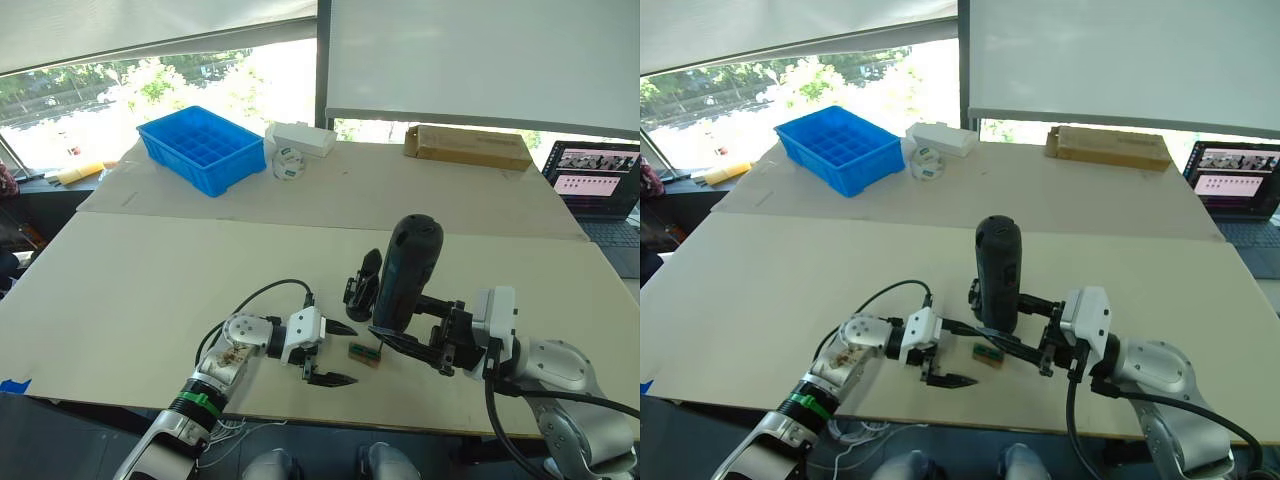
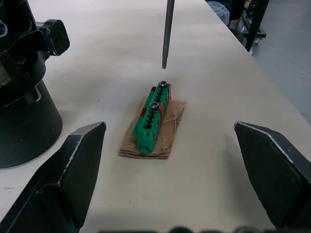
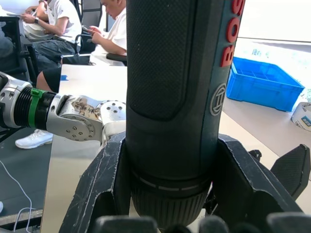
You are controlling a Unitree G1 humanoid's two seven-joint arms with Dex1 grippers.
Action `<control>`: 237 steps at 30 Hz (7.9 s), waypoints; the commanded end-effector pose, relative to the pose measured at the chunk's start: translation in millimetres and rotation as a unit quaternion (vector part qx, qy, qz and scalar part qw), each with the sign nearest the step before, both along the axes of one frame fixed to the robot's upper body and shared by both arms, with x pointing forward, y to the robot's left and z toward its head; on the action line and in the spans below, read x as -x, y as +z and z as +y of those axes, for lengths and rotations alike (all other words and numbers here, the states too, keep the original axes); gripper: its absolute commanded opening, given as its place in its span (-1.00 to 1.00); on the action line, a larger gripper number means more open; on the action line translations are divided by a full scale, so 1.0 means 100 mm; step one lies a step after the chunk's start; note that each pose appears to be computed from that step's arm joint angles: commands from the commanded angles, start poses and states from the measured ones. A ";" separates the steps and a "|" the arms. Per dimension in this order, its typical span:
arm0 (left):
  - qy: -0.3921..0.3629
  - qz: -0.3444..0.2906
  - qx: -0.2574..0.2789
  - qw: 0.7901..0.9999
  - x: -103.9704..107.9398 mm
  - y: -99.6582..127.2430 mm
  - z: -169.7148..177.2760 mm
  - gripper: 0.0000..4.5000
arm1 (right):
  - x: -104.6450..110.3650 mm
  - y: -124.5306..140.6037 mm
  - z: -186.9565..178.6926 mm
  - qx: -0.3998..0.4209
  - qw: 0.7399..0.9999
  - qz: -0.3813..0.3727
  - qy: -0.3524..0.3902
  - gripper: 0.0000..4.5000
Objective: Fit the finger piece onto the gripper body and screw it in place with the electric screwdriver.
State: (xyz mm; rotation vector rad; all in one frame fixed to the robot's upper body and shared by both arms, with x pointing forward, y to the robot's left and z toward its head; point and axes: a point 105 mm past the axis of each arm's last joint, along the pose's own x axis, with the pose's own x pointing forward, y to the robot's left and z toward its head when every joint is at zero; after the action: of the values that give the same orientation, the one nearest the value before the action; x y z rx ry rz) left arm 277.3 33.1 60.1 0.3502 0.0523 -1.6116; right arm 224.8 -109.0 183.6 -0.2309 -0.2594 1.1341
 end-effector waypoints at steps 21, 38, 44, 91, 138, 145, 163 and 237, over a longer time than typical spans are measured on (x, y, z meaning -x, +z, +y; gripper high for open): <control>-0.020 0.017 -0.003 1.000 0.10 -0.08 -0.13 1.00 | 0.02 0.06 0.01 -0.002 0.999 -0.033 -0.004 -0.15; -0.015 0.020 -0.008 1.000 0.10 -0.11 -0.11 1.00 | 0.02 0.01 0.03 0.002 1.000 -0.023 0.003 -0.15; -0.015 0.020 -0.010 1.000 0.10 -0.11 -0.11 1.00 | 0.01 0.02 0.03 0.003 1.000 -0.027 -0.001 -0.15; -0.019 0.025 -0.012 0.999 0.12 -0.11 -0.12 1.00 | 0.16 0.09 0.09 -0.019 0.999 -0.023 0.026 -0.15; -0.022 0.034 -0.013 0.999 0.14 -0.15 -0.13 1.00 | 0.09 0.09 0.03 -0.002 0.999 -0.034 0.011 -0.15; -0.022 0.035 -0.013 0.999 0.14 -0.15 -0.13 1.00 | 0.10 0.10 0.03 -0.002 0.999 -0.036 0.013 -0.15; -0.022 0.037 -0.013 0.999 0.14 -0.16 -0.13 1.00 | 0.09 0.13 0.02 -0.003 0.999 -0.041 0.012 -0.15; -0.021 0.039 -0.013 0.999 0.17 -0.14 -0.15 1.00 | 0.06 0.01 0.05 -0.009 1.000 -0.015 0.011 -0.15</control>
State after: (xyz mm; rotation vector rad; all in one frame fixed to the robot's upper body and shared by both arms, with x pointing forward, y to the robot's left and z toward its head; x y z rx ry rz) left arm 267.0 19.7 60.4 0.3293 0.0710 -1.6510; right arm 223.1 -107.9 172.5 -0.2331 -0.2322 1.1366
